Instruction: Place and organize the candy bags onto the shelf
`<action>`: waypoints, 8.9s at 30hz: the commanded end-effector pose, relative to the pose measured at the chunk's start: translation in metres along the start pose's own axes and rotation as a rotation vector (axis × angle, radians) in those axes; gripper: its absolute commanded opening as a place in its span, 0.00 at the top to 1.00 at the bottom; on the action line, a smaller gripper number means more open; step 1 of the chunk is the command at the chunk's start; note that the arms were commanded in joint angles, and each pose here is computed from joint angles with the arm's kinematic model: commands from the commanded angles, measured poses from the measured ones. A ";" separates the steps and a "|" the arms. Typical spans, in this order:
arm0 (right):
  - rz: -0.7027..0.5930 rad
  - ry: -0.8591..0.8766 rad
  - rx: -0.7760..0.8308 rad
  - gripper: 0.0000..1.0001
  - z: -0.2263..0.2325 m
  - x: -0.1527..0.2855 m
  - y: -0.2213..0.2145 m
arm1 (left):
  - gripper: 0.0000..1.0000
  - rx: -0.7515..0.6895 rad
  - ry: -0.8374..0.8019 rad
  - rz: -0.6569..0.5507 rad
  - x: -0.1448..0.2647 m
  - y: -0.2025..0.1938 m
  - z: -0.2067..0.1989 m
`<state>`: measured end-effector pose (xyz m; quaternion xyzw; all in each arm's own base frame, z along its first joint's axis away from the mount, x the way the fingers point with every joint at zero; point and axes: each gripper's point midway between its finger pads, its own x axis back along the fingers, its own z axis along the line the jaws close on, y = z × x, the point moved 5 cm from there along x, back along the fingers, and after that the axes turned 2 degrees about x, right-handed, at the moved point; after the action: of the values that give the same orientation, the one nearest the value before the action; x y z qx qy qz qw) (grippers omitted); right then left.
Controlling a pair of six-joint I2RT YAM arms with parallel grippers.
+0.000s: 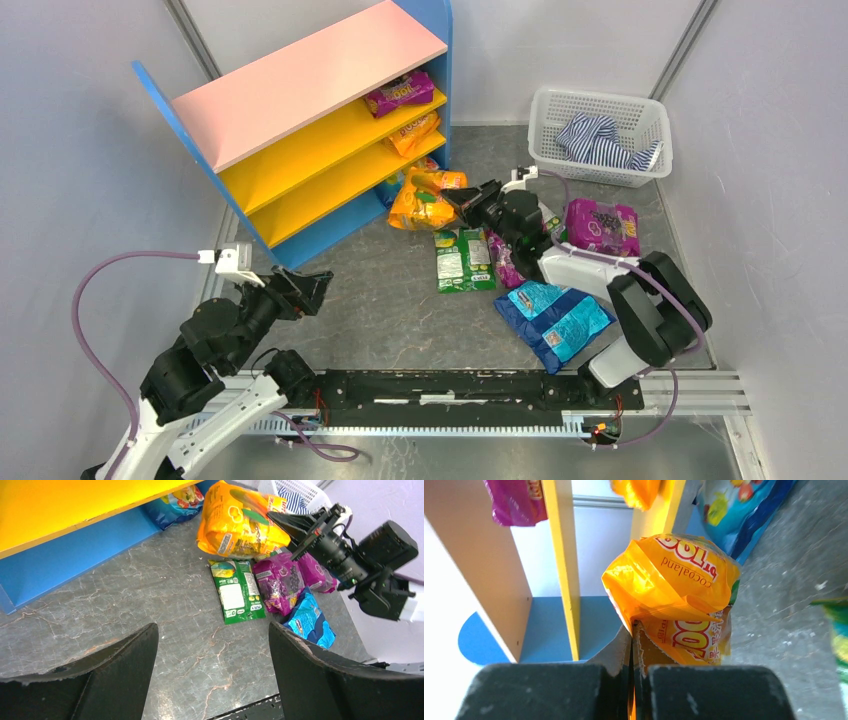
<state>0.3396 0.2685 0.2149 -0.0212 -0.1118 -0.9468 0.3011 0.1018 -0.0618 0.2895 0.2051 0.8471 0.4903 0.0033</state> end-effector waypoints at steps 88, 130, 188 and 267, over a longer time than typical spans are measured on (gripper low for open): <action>0.020 0.074 0.629 0.26 0.047 -0.020 -0.111 | 0.11 0.093 0.045 -0.100 0.007 0.011 0.009; 0.486 -1.416 1.833 0.02 -0.148 0.213 -0.051 | 0.09 0.074 0.007 -0.079 0.006 0.009 0.004; 0.807 0.138 1.242 1.00 0.044 0.123 -0.179 | 0.08 -0.019 -0.058 0.128 -0.019 -0.008 -0.026; 0.672 -0.082 1.116 0.13 -0.041 0.098 -0.151 | 0.98 0.331 -0.070 0.316 -0.149 -0.062 -0.097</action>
<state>0.1752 0.3129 0.1470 0.0572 -0.5975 -0.5486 0.5820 0.1891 -0.2193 0.2207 0.3749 0.8483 0.3440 -0.1464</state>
